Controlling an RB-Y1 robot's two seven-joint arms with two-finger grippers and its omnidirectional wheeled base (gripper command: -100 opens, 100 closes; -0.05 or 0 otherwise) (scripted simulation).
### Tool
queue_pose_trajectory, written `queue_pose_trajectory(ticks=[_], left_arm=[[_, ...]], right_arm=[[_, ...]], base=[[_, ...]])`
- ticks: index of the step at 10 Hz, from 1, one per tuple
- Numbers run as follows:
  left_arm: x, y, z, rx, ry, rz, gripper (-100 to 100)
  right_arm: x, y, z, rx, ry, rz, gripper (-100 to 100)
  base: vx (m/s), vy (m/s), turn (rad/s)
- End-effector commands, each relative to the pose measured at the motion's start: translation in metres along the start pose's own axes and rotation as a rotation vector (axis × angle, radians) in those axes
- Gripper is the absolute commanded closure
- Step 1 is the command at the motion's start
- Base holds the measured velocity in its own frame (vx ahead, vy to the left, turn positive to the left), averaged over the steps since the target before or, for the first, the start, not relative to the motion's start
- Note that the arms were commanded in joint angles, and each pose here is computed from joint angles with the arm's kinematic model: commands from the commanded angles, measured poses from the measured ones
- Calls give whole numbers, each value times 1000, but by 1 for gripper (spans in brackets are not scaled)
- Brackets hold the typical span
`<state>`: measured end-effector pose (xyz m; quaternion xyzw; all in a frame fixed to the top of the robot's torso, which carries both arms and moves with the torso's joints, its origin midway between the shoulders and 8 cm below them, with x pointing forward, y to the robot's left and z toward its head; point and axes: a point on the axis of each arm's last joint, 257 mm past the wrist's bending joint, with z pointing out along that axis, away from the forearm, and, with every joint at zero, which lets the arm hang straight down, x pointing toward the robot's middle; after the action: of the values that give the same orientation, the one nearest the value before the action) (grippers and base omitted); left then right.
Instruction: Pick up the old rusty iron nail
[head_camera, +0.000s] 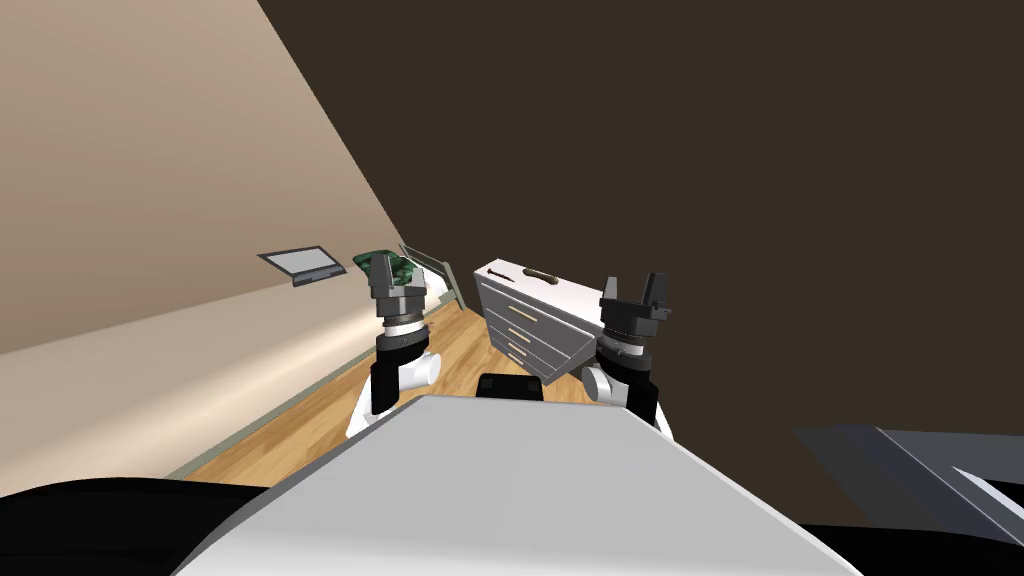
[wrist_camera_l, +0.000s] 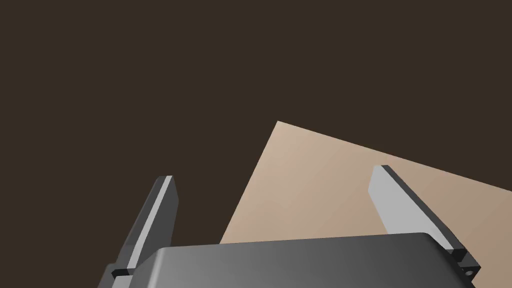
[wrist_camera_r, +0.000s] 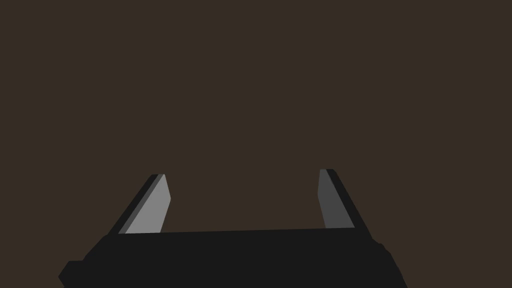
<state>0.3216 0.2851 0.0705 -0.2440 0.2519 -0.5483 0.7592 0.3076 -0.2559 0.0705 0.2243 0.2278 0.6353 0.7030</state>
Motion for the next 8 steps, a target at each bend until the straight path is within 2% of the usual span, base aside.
queue_pose_trajectory(ticks=[1,6,7,8], left_arm=[[4,5,3,-7,31,5,-100],[18,38,25,-65,136,25,-100],[18,41,25,-77,136,25,-100],[20,50,33,-93,152,30,-100]], right_arm=[[0,0,0,0,0,0,0],[0,0,0,0,0,0,0],[0,0,0,0,0,0,0],[0,0,0,0,0,0,0]], base=[[-51,36,-32],[-112,112,-75],[-74,78,-23],[-77,62,-54]])
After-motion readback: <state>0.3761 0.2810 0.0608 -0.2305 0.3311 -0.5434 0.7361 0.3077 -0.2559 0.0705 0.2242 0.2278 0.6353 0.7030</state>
